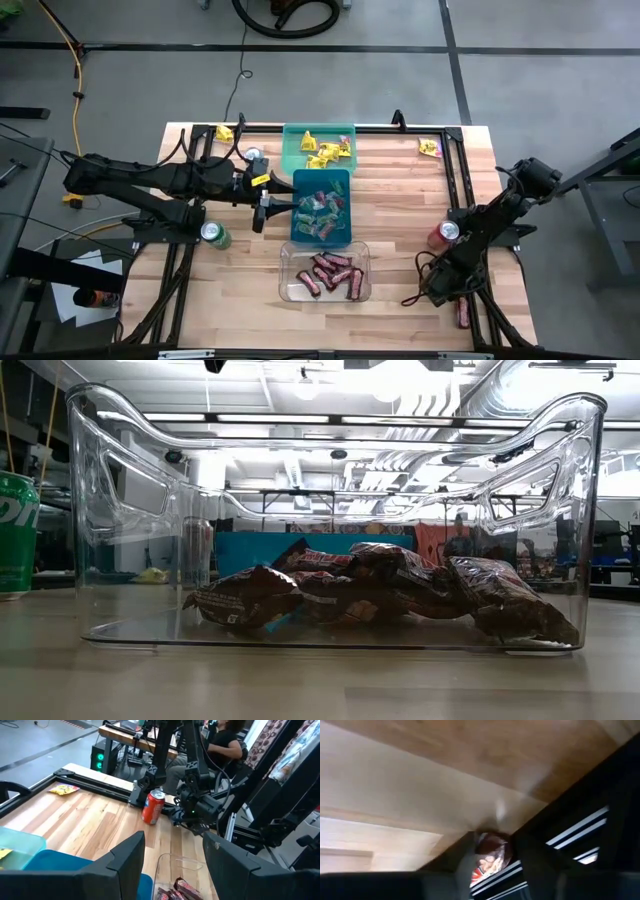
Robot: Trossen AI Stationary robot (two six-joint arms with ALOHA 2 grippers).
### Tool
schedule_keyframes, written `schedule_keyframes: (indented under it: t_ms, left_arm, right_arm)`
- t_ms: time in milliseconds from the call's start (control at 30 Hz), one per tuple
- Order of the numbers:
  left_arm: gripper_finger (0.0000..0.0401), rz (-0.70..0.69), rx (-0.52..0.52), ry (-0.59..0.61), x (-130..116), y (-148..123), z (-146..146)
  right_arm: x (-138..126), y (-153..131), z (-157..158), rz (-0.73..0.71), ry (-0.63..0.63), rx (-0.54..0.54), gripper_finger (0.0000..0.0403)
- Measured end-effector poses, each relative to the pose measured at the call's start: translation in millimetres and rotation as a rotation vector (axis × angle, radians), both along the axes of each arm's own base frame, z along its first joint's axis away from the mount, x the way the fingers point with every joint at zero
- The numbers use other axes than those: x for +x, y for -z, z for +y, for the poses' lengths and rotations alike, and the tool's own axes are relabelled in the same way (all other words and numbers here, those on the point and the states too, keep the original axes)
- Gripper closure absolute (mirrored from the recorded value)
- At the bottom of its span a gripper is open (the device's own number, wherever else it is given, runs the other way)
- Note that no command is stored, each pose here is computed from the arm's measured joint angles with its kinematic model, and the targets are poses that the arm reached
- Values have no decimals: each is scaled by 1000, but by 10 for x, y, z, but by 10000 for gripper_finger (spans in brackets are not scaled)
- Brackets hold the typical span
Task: Sort candy
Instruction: Put the brown candy into the transparent bin
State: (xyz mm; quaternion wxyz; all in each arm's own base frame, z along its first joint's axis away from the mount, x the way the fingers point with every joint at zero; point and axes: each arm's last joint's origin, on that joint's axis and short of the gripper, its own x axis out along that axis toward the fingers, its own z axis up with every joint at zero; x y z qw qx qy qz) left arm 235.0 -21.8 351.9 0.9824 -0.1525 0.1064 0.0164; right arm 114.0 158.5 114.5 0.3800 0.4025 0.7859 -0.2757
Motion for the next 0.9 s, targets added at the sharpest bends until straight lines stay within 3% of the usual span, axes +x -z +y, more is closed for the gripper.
schedule_keyframes:
  t_ms: [233,533,733,900]
  left_arm:
    - [215,1,1,0,0,1,0]
    - [215,2,4,-11,0,2,3]
    - [215,-20,1,-11,-34,-36,6]
    - [215,-53,-2,-12,-44,-76,8]
  right_arm:
    - [21,10,39,-44,-16,35,390]
    - [125,-65,113,-179,-34,35,401]
    - [433,-464,306,-468,-136,110,402]
    - [829,-992,361,-880,-332,112,402]
